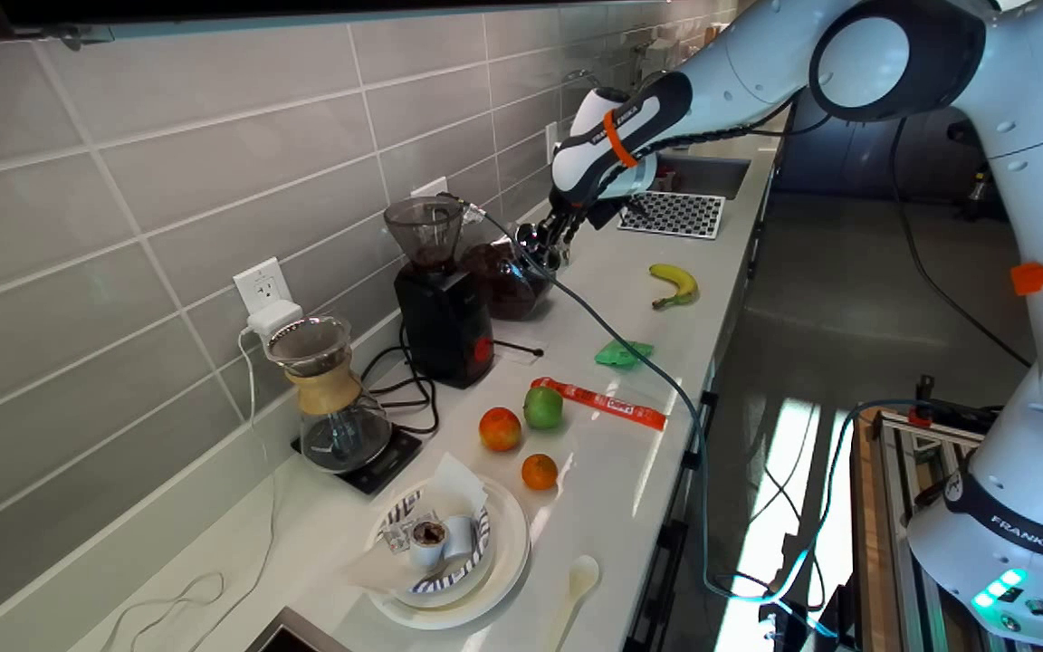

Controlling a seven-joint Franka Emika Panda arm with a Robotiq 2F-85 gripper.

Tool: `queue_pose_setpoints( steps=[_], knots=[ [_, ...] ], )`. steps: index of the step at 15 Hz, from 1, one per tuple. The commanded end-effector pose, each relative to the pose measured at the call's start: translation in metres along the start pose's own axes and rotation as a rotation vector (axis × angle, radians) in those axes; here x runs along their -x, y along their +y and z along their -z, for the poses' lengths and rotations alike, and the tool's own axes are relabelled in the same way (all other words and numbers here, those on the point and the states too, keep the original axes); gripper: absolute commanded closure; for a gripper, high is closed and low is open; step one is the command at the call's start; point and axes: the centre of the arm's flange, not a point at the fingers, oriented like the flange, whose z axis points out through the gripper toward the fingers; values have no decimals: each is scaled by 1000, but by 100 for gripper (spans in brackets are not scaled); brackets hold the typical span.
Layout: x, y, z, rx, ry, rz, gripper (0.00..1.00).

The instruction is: Put the silver lid on the counter

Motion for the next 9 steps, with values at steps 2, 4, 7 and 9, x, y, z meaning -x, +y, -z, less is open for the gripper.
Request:
queue_pose_setpoints(
  steps=[2,4,7,9],
  knots=[
    [12,-3,30,36,-40,4,79],
    [14,-1,40,52,-51,6,79],
    [19,3,53,58,-95,4,79],
    [22,8,61,63,-139,-4,79]
  ],
)
